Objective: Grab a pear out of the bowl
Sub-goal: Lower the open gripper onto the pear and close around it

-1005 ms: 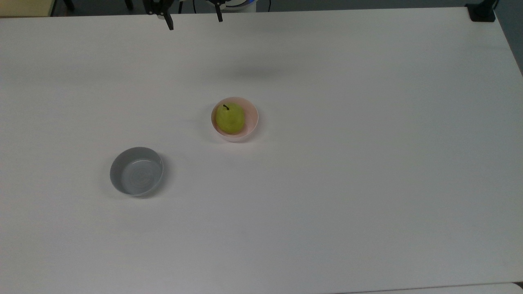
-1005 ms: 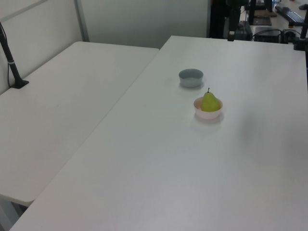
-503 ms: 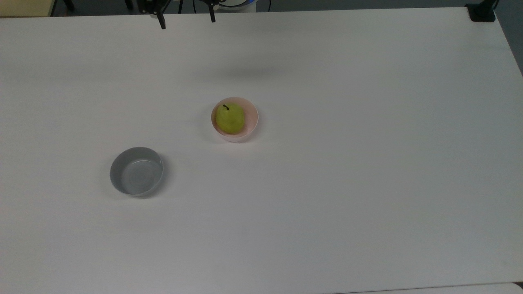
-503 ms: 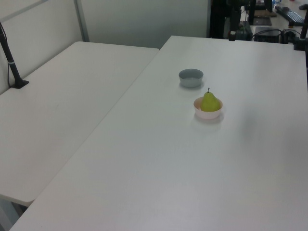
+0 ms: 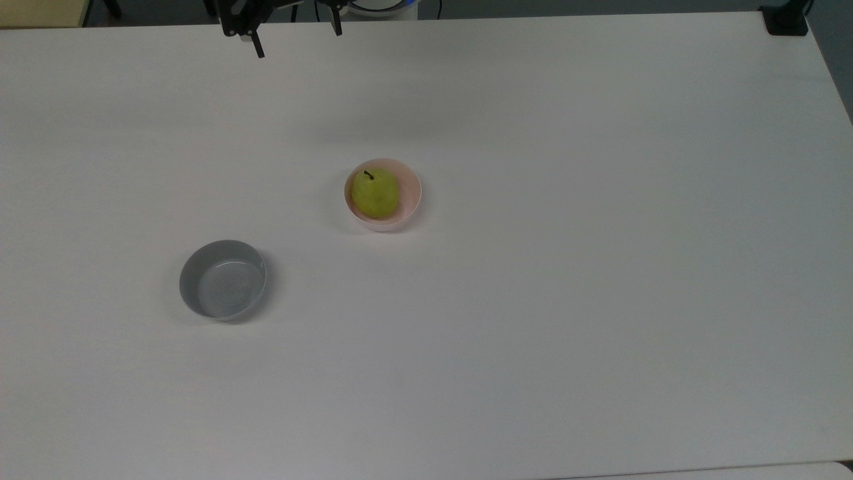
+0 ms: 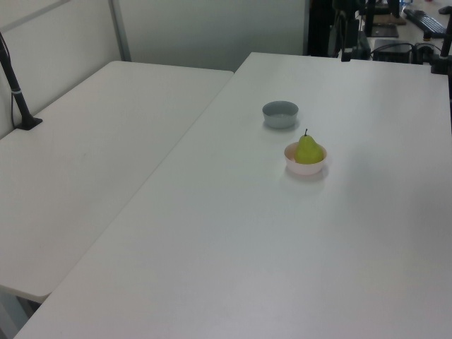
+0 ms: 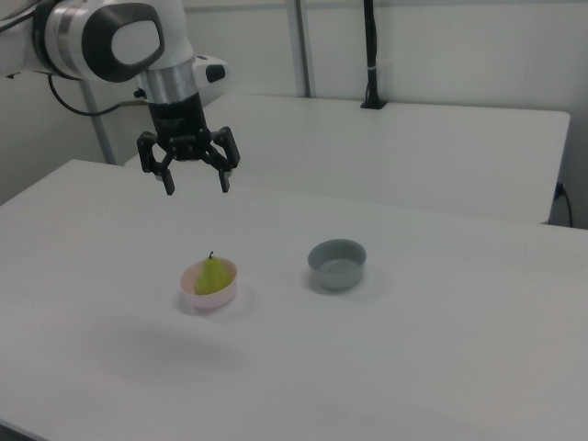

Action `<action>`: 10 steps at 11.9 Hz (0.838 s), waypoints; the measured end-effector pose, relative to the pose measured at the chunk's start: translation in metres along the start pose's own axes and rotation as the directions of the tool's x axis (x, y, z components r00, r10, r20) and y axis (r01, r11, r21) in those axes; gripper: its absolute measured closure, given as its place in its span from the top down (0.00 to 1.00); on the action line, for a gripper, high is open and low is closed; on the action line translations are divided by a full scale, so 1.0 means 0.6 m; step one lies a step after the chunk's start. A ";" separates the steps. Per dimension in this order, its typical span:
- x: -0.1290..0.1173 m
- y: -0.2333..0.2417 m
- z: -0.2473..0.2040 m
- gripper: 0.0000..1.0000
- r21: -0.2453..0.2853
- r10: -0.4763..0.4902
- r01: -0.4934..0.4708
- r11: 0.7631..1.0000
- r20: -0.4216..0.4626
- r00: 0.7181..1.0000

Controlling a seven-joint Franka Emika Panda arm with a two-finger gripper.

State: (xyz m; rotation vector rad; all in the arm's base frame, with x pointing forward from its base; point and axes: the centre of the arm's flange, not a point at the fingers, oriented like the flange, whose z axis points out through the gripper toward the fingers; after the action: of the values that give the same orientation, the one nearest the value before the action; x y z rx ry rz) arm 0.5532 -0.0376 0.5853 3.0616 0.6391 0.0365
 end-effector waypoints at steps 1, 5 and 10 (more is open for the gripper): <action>0.005 0.000 0.011 1.00 -0.006 -0.008 0.008 1.000 0.015 1.000; 0.032 -0.007 0.077 1.00 -0.018 -0.011 0.011 1.000 -0.003 1.000; 0.070 -0.043 0.205 1.00 0.007 0.086 -0.086 0.996 -0.009 0.996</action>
State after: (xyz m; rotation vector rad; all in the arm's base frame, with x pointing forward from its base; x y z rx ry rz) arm 0.5846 0.0020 0.4626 3.0952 0.5088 0.0496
